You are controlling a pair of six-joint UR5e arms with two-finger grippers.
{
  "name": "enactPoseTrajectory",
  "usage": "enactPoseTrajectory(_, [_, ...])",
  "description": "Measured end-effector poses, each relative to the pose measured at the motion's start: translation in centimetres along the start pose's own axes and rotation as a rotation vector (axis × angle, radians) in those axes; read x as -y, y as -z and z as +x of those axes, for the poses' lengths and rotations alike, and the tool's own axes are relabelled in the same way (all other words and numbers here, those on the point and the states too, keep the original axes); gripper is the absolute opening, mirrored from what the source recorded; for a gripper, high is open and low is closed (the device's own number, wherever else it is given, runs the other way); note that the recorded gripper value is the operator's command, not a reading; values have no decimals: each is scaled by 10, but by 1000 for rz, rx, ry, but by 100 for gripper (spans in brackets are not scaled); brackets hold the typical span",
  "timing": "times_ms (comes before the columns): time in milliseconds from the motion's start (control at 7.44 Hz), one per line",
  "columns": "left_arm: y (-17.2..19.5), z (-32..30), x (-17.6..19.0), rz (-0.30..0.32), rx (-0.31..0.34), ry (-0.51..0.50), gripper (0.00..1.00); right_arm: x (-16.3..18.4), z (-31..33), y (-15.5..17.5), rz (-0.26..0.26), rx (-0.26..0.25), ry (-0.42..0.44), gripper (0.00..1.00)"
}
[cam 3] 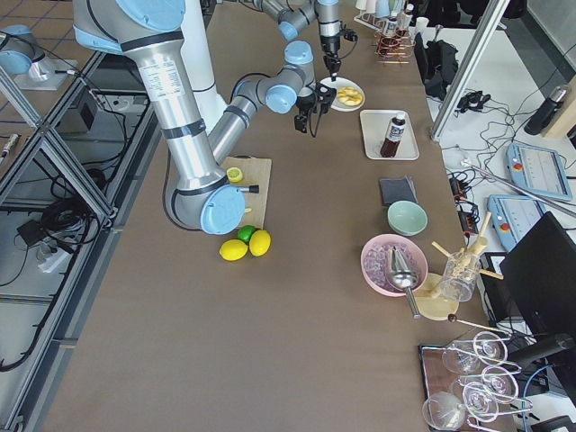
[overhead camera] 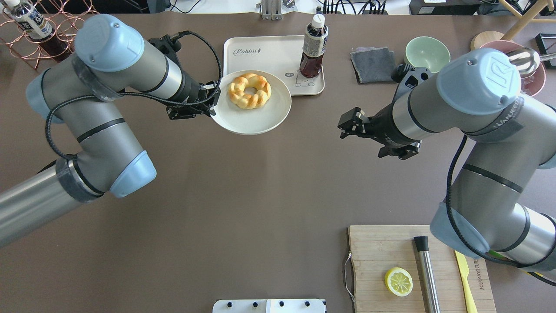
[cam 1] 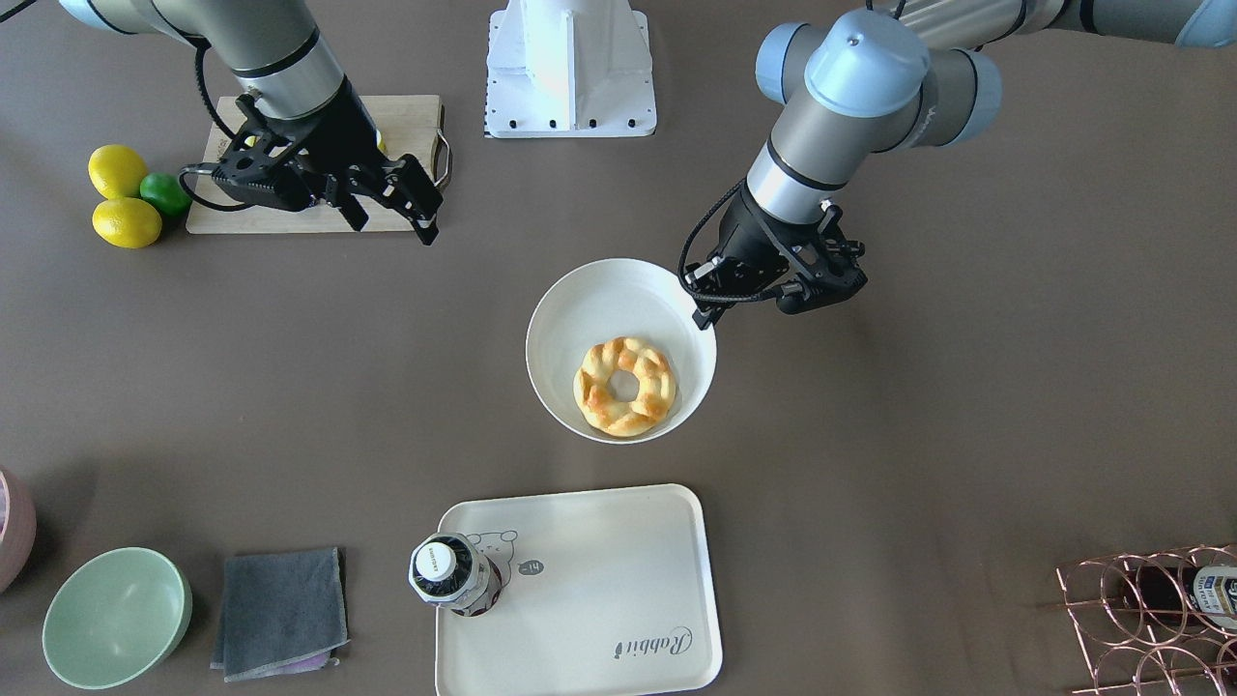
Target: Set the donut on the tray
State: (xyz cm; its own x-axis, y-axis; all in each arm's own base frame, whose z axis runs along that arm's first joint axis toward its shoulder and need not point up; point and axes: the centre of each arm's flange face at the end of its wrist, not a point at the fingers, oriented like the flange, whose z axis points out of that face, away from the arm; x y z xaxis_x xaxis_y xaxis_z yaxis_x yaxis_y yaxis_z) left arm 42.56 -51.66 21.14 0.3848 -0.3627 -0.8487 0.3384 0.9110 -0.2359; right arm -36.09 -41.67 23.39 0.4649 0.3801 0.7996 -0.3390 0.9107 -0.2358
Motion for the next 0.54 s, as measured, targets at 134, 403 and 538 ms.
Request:
enactPoseTrajectory(134, [-21, 12, 29, 28, 2, 16, 0, 16, 33, -4, 12, -45, 49, 100])
enactPoseTrajectory(403, [-62, 24, 89, 105, -9, 36, 0, 49, 101, -8, 3, -138, 170, 100])
enactPoseTrajectory(538, [-84, 28, 112, 139, -14, 42, 0, 70, 143, -6, -13, -188, 241, 100])
